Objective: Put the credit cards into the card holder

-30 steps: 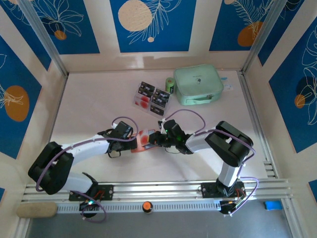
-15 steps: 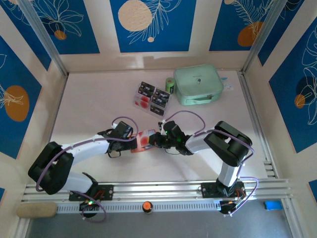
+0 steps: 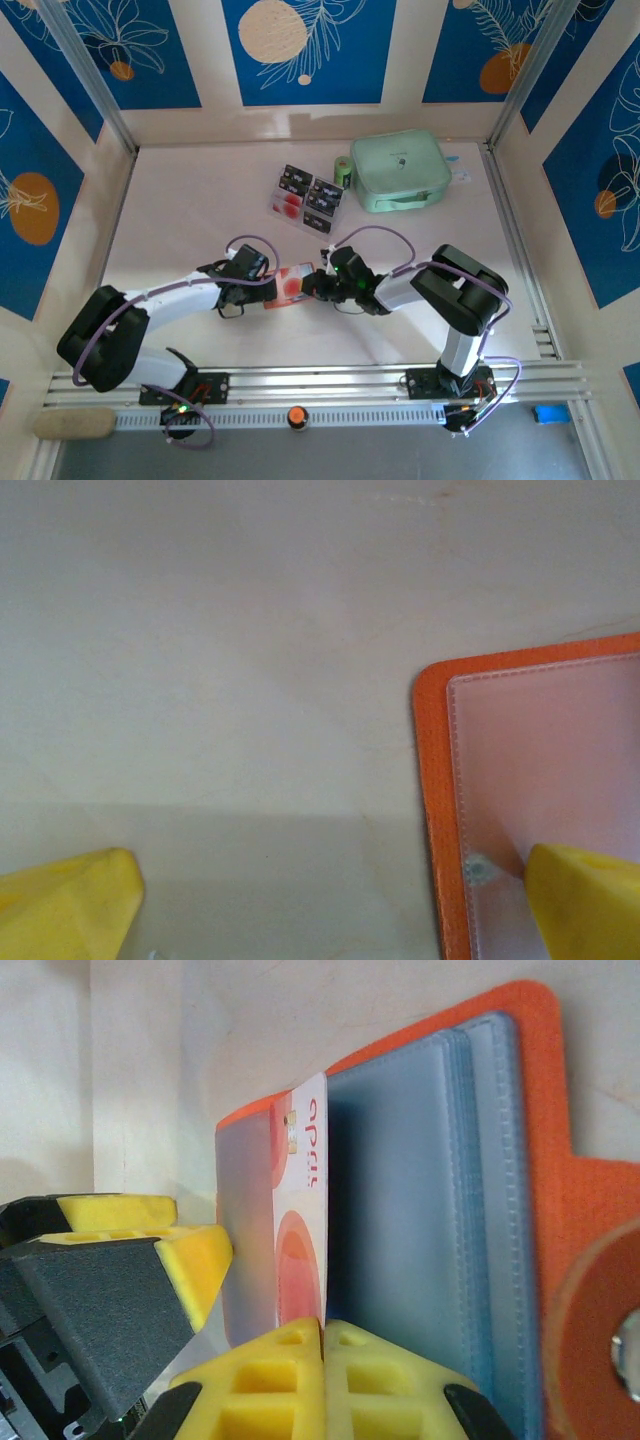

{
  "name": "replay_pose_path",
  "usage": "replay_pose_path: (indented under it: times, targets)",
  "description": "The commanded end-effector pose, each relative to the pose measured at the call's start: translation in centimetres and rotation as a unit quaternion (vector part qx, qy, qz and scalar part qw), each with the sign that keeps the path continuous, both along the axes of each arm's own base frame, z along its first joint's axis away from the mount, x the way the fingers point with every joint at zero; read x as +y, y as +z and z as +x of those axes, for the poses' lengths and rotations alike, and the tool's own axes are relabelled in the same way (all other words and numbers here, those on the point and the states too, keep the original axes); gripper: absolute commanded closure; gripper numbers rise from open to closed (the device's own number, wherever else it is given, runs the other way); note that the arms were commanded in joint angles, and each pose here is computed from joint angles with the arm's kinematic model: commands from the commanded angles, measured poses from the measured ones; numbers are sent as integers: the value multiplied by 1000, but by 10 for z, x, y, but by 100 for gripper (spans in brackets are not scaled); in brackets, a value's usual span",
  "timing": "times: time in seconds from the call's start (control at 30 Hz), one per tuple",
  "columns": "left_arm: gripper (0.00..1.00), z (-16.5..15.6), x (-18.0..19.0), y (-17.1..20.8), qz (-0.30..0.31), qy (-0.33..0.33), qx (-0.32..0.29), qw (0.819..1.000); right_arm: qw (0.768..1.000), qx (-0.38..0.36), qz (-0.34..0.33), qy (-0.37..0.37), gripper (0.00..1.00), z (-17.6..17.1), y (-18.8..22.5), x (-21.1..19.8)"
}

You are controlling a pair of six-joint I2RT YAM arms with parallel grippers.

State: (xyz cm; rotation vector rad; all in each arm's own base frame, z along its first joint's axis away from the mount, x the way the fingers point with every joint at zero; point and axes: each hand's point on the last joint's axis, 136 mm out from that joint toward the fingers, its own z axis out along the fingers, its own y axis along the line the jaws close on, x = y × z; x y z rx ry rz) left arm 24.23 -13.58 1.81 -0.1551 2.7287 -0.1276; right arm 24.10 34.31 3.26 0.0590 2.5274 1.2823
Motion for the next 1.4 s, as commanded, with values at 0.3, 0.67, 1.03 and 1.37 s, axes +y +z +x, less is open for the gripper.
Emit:
replay_pose_path:
  times: [0.3,0.67,1.03,1.37]
  targets:
    - [0,-22,10,-22,11,-3,52,999,997,39,-60,-6,100,-13,-18,-12]
    - [0,-23,10,-23,10,-3,53,999,996,55,-68,1,100,-14,-21,-8]
    - [0,-23,9,-23,9,-3,53,999,995,63,-75,-9,100,-15,-23,-12]
    - [0,-23,9,-23,9,-4,53,999,993,66,-95,-26,100,-14,-20,-20]
